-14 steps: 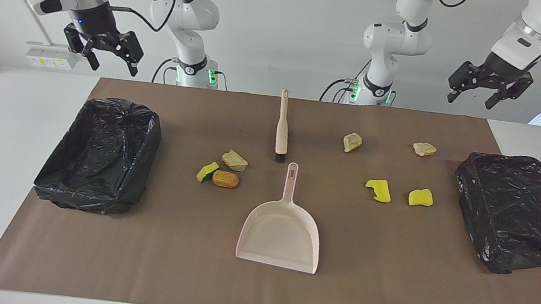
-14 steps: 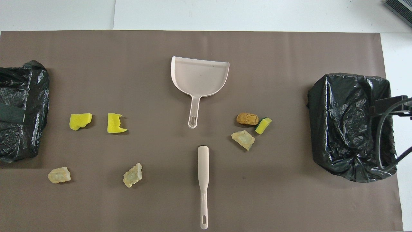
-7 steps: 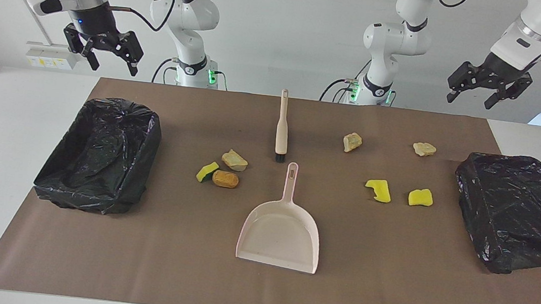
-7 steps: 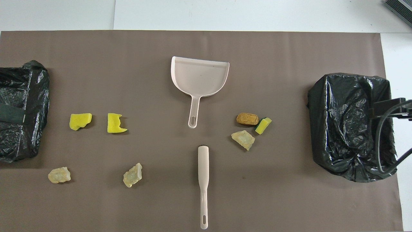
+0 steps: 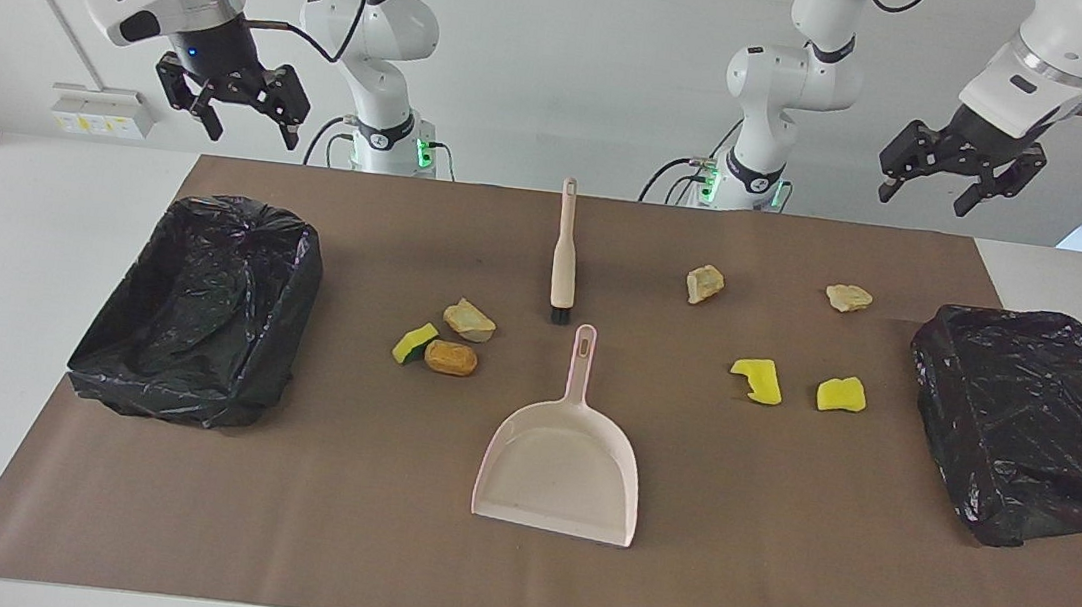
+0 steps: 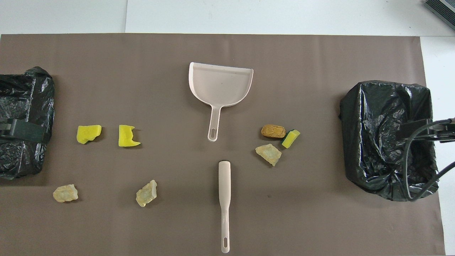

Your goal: Sweep and dump trash in bin

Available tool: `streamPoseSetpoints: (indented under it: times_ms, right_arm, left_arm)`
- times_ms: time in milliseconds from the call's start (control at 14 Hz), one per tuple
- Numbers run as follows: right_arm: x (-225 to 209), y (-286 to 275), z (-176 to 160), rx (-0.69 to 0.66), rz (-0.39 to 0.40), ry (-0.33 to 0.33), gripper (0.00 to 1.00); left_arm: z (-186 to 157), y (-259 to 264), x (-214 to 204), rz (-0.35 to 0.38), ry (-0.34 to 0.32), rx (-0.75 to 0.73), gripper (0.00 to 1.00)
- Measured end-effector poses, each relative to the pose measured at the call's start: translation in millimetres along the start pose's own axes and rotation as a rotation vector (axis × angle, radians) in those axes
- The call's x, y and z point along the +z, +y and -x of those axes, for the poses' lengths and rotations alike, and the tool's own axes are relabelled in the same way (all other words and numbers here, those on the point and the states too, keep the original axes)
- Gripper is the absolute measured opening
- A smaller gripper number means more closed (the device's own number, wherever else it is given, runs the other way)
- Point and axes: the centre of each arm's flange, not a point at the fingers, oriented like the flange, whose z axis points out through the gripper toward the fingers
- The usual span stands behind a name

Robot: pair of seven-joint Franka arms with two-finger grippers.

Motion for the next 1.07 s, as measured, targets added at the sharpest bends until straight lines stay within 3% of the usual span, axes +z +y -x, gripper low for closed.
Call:
streamPoseSetpoints:
  times_ms: [429,859,1073]
  right_arm:
    - [42.5,-65.9,-60.1,0.042,-0.008,0.080,1.00]
    - [158.7,-180.5,-138.5,0.178,-0.034,0.074,1.00]
    - [212.9,-250.0,-147.4,0.257,-0.077,0.059,1.00]
  left_arm:
    - [37.0,140.7,86.9,-0.040,-0.001,0.046,1.00]
    - [98.1,263.1,198.8,-0.056,0.021,0.055,1.00]
    - [136.8,314.5,254.2,-0.044,0.043,0.064,1.00]
